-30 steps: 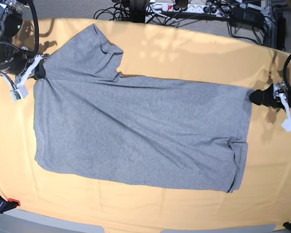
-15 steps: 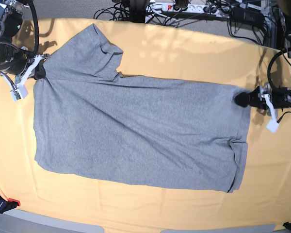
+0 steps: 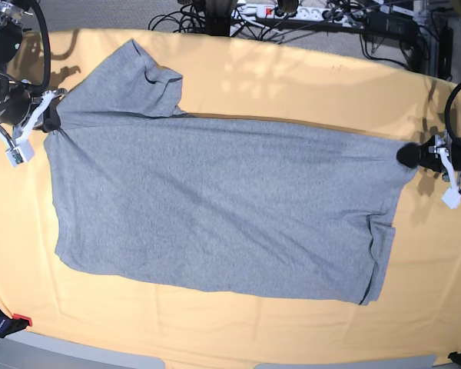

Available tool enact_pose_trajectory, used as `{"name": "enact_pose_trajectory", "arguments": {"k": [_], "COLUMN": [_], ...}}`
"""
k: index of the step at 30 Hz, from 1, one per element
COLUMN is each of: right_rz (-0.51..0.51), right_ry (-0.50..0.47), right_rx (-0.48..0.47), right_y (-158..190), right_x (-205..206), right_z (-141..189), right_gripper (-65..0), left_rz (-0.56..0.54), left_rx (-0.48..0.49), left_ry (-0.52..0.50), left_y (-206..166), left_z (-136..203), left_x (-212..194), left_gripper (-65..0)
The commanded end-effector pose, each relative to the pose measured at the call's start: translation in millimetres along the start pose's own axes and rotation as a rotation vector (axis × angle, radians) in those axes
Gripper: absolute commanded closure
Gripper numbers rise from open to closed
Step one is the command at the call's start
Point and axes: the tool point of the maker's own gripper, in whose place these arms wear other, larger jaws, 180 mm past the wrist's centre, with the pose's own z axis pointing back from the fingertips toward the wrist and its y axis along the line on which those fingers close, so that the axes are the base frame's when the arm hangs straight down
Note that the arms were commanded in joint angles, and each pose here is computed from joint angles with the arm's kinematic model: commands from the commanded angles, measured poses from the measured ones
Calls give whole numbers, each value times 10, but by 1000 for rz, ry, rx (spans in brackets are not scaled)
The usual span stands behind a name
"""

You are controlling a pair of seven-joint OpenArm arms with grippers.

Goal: Layout the t-shirt on the table in an organized manner, then fold the t-shirt properly
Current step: 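Move the left gripper to the other shoulder and grasp it, then lift the shirt by both shoulders and pull it toward the robot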

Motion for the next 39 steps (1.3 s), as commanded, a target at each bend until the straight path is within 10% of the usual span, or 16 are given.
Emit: {"name": "enact_pose_trajectory", "arguments": {"k": [1,13,39], "right_rz": [34,45,257], "right_ry": [-18,-160,84], "right_rx": [-25,144,189], "right_y": [-92,168,424], "right_x": [81,355,-291], "right_z": [107,210,570], "right_gripper": [0,0,0], "left_rz": [-24,-234,-678], "left_rx": [22,1,19], "left_ry": [-38,-27,340], "left_y": [5,-431,-1151], "left_z": [165,144,343], "left_x": [159,397,-350], "left_gripper": [0,0,0]}}
